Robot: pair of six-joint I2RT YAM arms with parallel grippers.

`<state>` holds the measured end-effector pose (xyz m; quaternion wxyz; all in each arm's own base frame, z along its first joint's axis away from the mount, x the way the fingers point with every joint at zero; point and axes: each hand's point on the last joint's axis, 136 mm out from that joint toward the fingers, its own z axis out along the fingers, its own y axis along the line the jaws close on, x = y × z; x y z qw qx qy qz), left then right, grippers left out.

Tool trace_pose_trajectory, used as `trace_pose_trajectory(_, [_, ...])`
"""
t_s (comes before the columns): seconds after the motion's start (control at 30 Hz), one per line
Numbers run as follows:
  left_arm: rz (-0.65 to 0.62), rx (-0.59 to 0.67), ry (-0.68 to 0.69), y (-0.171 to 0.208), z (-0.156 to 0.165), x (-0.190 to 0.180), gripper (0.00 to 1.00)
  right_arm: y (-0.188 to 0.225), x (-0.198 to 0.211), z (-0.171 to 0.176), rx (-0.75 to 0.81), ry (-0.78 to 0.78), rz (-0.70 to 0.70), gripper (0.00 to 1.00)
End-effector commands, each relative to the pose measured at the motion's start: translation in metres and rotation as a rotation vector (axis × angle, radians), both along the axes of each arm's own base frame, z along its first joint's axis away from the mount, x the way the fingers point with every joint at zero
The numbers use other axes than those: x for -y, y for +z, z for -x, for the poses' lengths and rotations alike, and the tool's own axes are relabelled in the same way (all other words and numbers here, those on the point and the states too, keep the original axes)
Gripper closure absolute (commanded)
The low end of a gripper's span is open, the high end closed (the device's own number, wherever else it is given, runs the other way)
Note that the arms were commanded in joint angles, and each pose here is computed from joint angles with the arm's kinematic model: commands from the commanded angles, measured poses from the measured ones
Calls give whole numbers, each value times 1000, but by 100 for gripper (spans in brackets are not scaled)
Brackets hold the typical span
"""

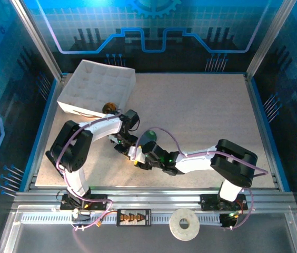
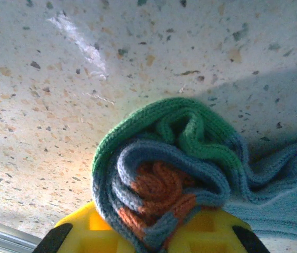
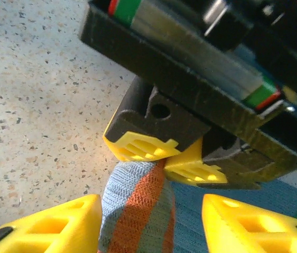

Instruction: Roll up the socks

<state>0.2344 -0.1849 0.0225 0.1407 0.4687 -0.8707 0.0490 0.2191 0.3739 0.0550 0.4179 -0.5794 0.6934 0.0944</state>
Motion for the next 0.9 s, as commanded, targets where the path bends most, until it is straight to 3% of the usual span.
trace_pose_trajectory(0.0, [-105, -153, 4, -22, 35, -18, 100, -12, 0, -3, 1, -30, 32, 56])
trace_pose_trajectory(0.3, [-68, -124, 6, -16, 31, -13, 100, -36, 15, -4, -54, -74, 95, 86])
trace_pose_trajectory(0.47, [-31, -65, 25, -3, 26, -10, 97, -51, 30, -4, -108, -118, 149, 97])
trace_pose_trajectory(0.6, [3, 1, 42, 14, 21, -9, 76, -61, 42, 1, -211, -140, 142, 100])
trace_pose_trajectory(0.73, [48, 100, 74, 31, 10, -10, 39, -73, 50, 12, -349, -138, 117, 100])
trace_pose_trajectory(0.87, [65, 200, 109, 45, 0, -21, 18, -85, 60, 17, -480, -168, 89, 100])
